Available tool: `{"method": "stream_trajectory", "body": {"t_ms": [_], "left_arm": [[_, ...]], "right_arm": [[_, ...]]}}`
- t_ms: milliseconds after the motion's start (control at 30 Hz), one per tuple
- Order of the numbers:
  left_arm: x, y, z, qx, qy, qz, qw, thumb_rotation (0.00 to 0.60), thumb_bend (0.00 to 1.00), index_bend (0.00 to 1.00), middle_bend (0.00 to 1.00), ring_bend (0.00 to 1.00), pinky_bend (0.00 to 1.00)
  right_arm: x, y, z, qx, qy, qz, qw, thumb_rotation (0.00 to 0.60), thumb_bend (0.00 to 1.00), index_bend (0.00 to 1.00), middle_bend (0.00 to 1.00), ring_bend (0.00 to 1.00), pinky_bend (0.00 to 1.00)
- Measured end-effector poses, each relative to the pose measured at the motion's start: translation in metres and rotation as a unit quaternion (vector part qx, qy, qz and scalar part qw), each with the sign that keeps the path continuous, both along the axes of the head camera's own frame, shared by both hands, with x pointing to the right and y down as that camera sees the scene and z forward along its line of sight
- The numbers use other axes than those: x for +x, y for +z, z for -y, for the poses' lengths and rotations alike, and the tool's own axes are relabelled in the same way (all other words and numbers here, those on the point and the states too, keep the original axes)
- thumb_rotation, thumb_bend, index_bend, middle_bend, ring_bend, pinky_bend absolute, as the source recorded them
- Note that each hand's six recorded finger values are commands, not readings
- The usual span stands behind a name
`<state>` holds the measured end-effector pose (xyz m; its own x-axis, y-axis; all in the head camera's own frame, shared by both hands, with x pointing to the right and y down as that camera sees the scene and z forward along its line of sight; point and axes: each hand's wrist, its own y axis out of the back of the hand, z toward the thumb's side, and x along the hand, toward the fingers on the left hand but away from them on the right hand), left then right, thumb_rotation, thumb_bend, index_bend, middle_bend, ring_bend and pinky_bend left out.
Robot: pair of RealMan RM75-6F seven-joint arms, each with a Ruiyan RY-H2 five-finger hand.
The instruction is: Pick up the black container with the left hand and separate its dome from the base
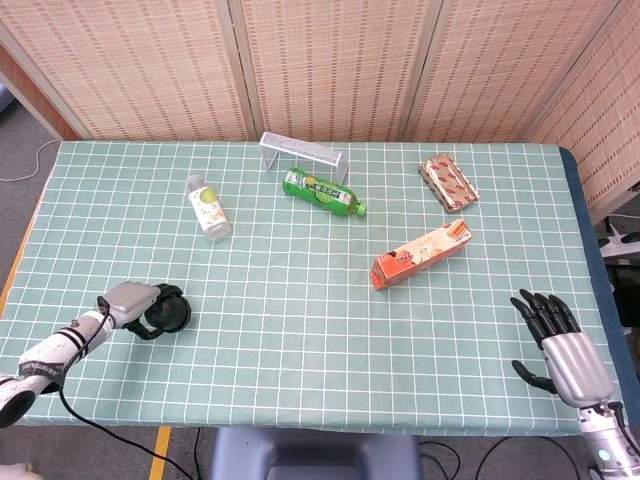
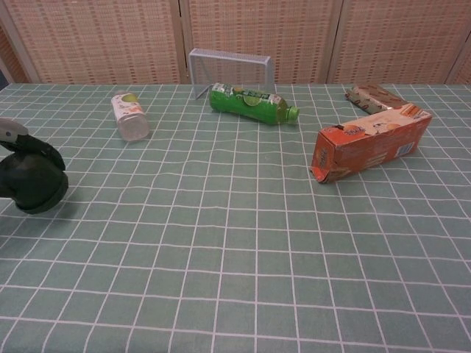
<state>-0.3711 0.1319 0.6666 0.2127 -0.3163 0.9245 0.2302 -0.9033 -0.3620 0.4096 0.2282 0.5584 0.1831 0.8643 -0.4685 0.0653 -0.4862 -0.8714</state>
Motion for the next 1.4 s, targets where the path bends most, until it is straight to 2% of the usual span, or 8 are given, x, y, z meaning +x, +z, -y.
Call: {"method": "stream_trajectory", "body": {"t_ms": [100, 300, 533, 667, 900, 1067, 1233, 1400], "left_arm": [[-0.006, 0.007, -0.006, -0.008, 0.042, 0.053, 0.9977, 0.6, 0.82, 0.86, 0.8, 0.72, 0.94], [-0.007, 0.013, -0.001, 0.028, -0.019, 0.147, 0.9886, 0.6, 0.83, 0.86, 0.8, 0.72, 0.95], [-0.022, -0.016, 0.002, 0.1, 0.029, 0.359, 0.9275, 0.6, 0.83, 0.85, 0.8, 0.73, 0.96], [-0.01, -0.022, -0.007, 0.101, 0.086, 0.396, 0.9085, 0.6, 0.83, 0.85, 0.8, 0.73, 0.96], [0.004, -0.018, -0.006, 0.114, 0.087, 0.344, 0.928, 0.6, 0.83, 0.84, 0.79, 0.72, 0.95], [0.018, -0.016, 0.001, 0.129, 0.057, 0.254, 0.9568, 0.6, 0.83, 0.84, 0.79, 0.72, 0.94], [0.034, -0.017, 0.006, 0.127, -0.017, 0.127, 0.9835, 0.6, 0.82, 0.84, 0.79, 0.72, 0.94], [0.04, -0.021, 0.013, 0.111, -0.134, 0.006, 0.9848, 0.6, 0.81, 0.84, 0.79, 0.72, 0.95]], "right_arm": [[0.001, -0.001, 0.001, 0.001, 0.002, 0.002, 1.0, 0.6, 0.17, 0.0, 0.0, 0.0, 0.0], [0.002, 0.0, 0.001, -0.002, 0.0, -0.001, 1.0, 0.6, 0.17, 0.0, 0.0, 0.0, 0.0], [0.001, 0.0, 0.001, -0.004, -0.003, -0.004, 1.0, 0.6, 0.17, 0.0, 0.0, 0.0, 0.0], [0.002, -0.001, 0.001, -0.004, -0.002, -0.001, 1.0, 0.6, 0.17, 0.0, 0.0, 0.0, 0.0], [0.003, -0.003, 0.001, -0.001, -0.001, 0.0, 1.0, 0.6, 0.17, 0.0, 0.0, 0.0, 0.0], [0.002, -0.002, 0.0, -0.002, -0.003, -0.003, 1.0, 0.6, 0.17, 0.0, 0.0, 0.0, 0.0], [0.002, -0.002, 0.0, -0.004, -0.004, -0.004, 1.0, 0.6, 0.17, 0.0, 0.0, 0.0, 0.0], [0.003, -0.003, 0.0, -0.001, -0.001, -0.002, 1.0, 0.6, 0.17, 0.0, 0.0, 0.0, 0.0]]}}
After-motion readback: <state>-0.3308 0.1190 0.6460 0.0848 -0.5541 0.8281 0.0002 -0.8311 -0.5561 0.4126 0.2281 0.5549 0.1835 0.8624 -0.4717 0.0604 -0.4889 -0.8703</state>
